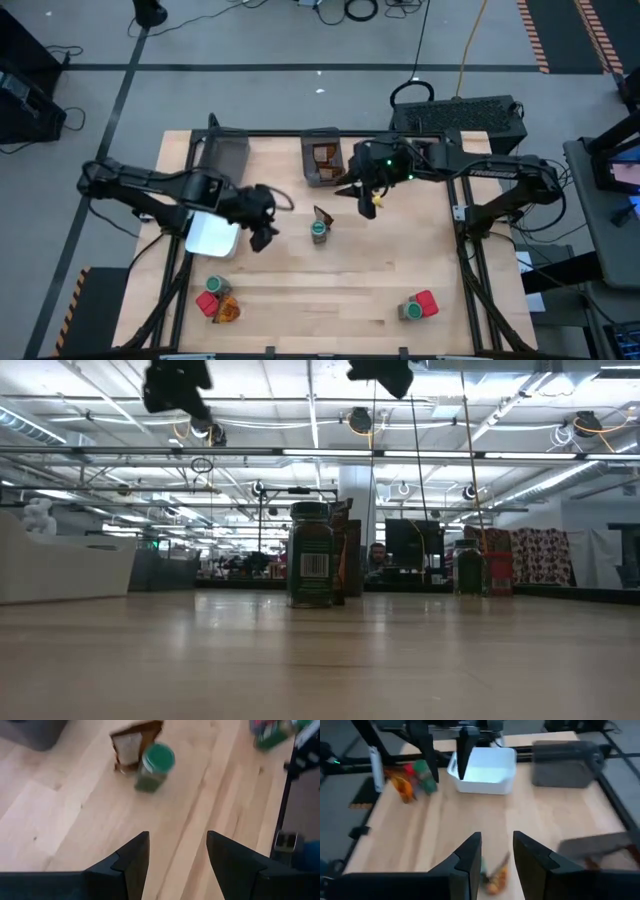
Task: Sort spices by type
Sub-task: Put the top brown seasoning bag into the middle black bin
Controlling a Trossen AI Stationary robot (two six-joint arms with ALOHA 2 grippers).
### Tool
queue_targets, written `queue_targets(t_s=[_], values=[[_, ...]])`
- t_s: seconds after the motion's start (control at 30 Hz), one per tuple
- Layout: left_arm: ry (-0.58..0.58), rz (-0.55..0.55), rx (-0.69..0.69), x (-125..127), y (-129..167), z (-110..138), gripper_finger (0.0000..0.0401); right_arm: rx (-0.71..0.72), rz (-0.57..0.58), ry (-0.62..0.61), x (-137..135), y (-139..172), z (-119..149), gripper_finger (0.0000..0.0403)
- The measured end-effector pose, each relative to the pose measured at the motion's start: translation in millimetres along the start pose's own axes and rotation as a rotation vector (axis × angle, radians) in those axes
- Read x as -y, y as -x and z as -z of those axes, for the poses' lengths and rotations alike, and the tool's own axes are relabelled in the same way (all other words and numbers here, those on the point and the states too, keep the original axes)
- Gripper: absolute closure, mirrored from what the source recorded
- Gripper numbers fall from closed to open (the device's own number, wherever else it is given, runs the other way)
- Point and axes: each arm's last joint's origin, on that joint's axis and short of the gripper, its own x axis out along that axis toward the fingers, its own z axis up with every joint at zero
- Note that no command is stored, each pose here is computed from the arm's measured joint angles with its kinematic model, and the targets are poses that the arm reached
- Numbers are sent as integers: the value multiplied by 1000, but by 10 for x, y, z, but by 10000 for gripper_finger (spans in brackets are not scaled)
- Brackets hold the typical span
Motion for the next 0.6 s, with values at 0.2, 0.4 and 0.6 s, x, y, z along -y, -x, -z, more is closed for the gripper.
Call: queue_targets(t_s=[0.2, 0.4, 0.6], values=[[-91, -22, -77, 88, 94, 218, 198, 63, -81, -58, -205, -172, -51, 308], [-146, 19, -45, 206, 295, 404, 198, 95, -140, -14, -390, -452, -38, 308], [-167, 21, 12, 281, 419, 529, 198, 80, -180, -21, -539, -653, 25, 308]])
